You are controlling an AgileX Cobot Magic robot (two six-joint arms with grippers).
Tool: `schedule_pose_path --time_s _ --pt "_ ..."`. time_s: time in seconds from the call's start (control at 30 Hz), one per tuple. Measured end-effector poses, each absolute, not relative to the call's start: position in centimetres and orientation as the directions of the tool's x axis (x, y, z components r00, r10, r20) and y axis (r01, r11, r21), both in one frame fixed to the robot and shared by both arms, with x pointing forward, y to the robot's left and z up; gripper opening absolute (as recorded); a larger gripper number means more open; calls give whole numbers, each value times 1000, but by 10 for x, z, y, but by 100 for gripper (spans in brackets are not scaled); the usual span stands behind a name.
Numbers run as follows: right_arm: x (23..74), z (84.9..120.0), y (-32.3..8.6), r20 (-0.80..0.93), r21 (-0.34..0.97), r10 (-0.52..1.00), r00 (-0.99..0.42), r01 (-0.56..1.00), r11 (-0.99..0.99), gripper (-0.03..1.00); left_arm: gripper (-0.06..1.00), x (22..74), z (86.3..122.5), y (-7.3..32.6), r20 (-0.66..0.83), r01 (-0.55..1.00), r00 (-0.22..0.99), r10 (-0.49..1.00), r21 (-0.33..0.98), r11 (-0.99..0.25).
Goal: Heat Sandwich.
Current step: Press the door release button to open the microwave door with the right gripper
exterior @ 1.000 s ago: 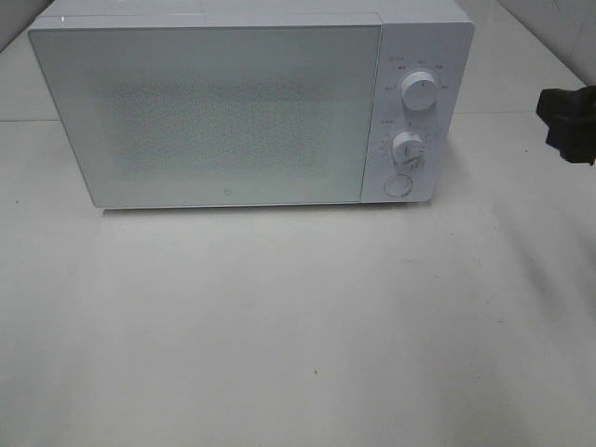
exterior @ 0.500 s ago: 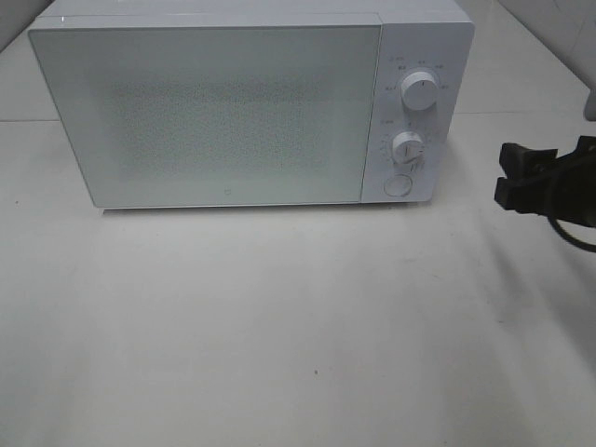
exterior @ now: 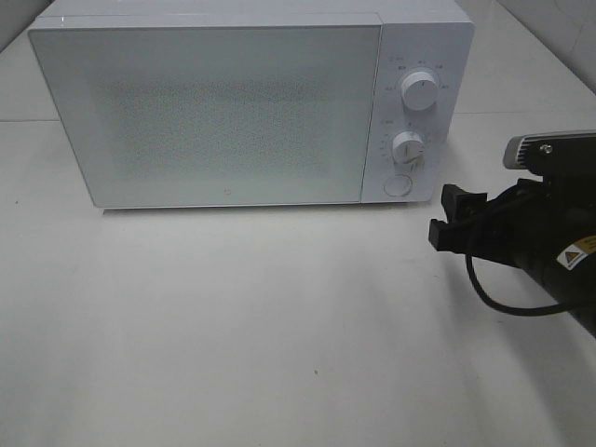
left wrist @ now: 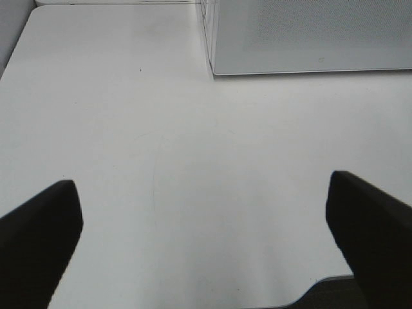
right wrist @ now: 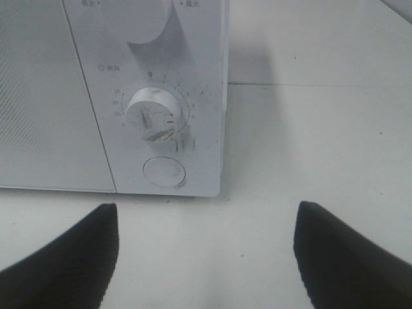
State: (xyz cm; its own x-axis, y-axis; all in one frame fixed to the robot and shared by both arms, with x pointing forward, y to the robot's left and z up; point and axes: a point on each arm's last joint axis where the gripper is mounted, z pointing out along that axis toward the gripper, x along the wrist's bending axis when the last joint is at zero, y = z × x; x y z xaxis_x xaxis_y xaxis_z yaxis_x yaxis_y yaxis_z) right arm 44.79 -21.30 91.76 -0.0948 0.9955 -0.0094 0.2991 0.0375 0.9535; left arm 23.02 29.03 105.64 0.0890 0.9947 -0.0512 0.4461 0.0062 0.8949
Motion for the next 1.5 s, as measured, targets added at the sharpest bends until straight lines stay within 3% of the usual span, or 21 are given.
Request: schedule_pose_path --time_s 0.5,0.8,0.83,0.93,1.0,1.07,1.13,1.4,1.5 --pt "443 907 -190 0 942 996 -94 334 32 73 97 230 1056 290 -51 446 89 995 895 6" --pt "443 907 -191 274 901 962 11 346 -261 73 97 230 1056 290 -51 446 89 995 895 6" --pt "443 907 -191 396 855 917 58 342 -391 73 97 230 1056 290 -51 446 89 995 895 6" --pt "443 907 -191 505 795 857 103 331 -509 73 97 230 1056 290 -51 446 89 995 895 6" --pt "443 907 -190 660 672 733 166 305 -675 73 97 230 1056 290 -51 446 89 995 895 6" --pt "443 907 -190 708 622 682 186 293 -726 73 97 230 1056 290 -51 446 89 995 895 6" --pt "443 907 -190 812 479 534 236 256 -840 73 97 230 1056 290 -51 446 89 995 895 6" --pt "442 906 -189 921 180 227 318 170 -969 69 97 230 1056 290 -51 446 89 995 895 6" --pt "442 905 -189 927 126 172 333 154 -980 66 97 230 1056 290 -51 446 89 995 895 6"
